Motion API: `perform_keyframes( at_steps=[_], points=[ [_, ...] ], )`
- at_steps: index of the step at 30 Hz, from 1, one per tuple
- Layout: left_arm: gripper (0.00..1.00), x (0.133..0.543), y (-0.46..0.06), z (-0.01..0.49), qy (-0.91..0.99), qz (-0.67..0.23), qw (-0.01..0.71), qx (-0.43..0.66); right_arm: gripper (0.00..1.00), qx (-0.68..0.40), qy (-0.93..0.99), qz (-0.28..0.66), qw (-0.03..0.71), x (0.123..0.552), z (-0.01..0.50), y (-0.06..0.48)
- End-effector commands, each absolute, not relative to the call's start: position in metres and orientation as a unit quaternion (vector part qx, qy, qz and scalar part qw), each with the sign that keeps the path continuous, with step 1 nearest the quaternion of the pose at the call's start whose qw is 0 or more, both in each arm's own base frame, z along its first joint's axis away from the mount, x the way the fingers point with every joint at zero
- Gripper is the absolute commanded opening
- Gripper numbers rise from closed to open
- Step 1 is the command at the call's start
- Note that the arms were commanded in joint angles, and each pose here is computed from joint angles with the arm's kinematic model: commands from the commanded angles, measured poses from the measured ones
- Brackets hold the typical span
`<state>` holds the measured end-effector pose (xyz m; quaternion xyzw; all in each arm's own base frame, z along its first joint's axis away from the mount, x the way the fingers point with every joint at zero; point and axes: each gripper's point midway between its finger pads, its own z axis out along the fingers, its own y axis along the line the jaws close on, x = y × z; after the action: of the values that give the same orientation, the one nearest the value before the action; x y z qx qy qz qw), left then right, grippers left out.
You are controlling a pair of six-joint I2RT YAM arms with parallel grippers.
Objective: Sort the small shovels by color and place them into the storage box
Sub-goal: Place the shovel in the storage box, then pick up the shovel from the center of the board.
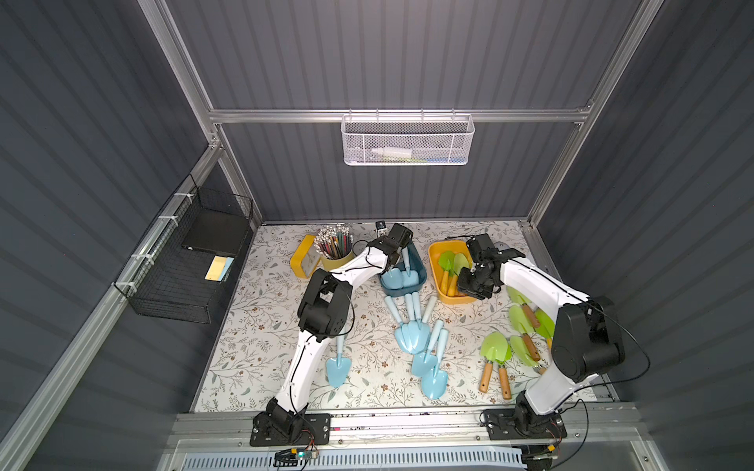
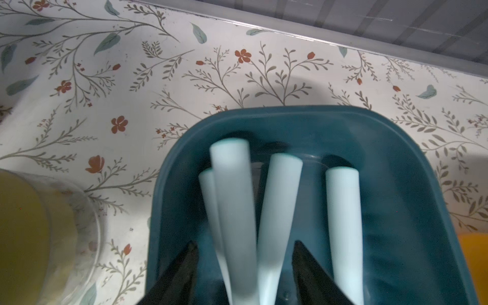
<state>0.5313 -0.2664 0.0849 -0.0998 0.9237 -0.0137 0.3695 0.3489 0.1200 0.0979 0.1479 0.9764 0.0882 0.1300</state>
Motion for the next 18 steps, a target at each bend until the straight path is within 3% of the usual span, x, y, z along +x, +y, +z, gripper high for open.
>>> perform_keyframes(
  at_steps=[1,8,18],
  points=[
    [0.7,0.539,-0.282,0.127,0.909,-0.049,0.402,-0.101,0.41,0.164,0.977,0.057,0.121,0.33,0.105,0.103],
    [0.74,0.548,-0.294,0.184,0.878,-0.113,0.45,-0.115,0.43,0.163,0.985,0.009,0.056,0.265,0.107,0.077],
    [0.76,0.564,-0.302,0.177,0.884,-0.107,0.444,-0.098,0.42,0.187,0.974,0.075,-0.104,0.163,0.073,0.093]
  ],
)
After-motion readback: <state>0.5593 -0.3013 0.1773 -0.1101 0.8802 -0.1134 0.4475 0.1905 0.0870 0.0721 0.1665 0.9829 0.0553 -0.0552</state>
